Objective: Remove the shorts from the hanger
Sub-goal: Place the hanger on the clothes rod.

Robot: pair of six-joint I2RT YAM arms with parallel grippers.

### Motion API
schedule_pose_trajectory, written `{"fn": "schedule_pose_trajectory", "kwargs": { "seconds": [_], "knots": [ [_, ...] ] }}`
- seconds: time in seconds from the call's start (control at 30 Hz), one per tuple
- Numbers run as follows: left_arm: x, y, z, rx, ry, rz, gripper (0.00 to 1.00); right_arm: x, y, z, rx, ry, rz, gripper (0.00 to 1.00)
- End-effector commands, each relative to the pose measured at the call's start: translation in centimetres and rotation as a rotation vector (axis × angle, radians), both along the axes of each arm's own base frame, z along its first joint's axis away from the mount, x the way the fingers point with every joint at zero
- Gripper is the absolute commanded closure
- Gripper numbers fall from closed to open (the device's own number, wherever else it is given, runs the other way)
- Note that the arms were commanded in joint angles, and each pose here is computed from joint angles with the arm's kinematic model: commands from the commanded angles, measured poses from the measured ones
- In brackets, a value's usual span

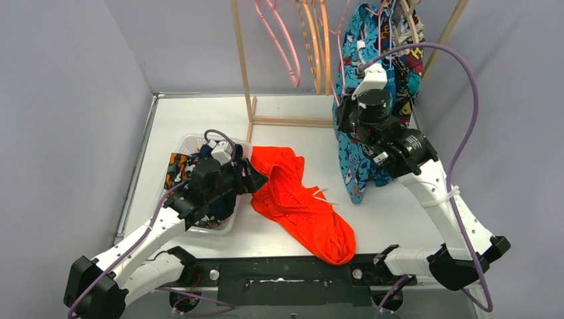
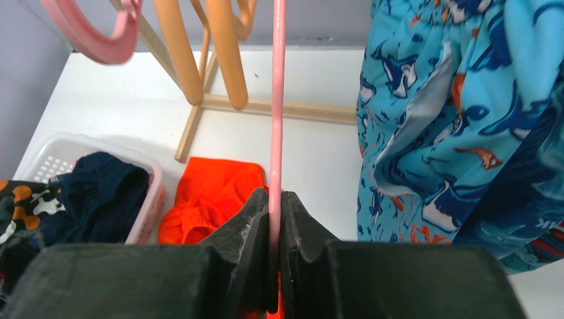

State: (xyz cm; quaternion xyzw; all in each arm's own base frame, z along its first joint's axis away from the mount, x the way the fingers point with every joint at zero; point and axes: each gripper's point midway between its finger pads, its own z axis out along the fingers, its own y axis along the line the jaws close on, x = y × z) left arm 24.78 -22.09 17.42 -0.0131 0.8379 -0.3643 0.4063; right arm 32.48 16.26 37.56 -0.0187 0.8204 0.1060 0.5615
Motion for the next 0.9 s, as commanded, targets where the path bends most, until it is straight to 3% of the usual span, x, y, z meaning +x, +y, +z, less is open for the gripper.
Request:
{"fn": "schedule_pose_trajectory", "kwargs": {
  "seconds": [0.0, 0.43, 0.87],
  "knots": [
    [0.8, -0.7, 2.4, -0.033, -0.064, -0.025, 0.14, 1.5, -0.7, 4.9, 0.032, -0.13, -0.045, 1.0],
    [0.8, -0.9, 1.6, -0.022, -0.037, -0.034, 0.14, 5.1, -0.9, 6.9, 0.026, -0.153, -0.056, 1.0],
    [1.1, -0.8, 1.9, -0.029, -0.049, -0.023, 0.14, 5.1, -1.3, 7.9, 0.027, -0.188, -0.067, 1.0]
  ]
}}
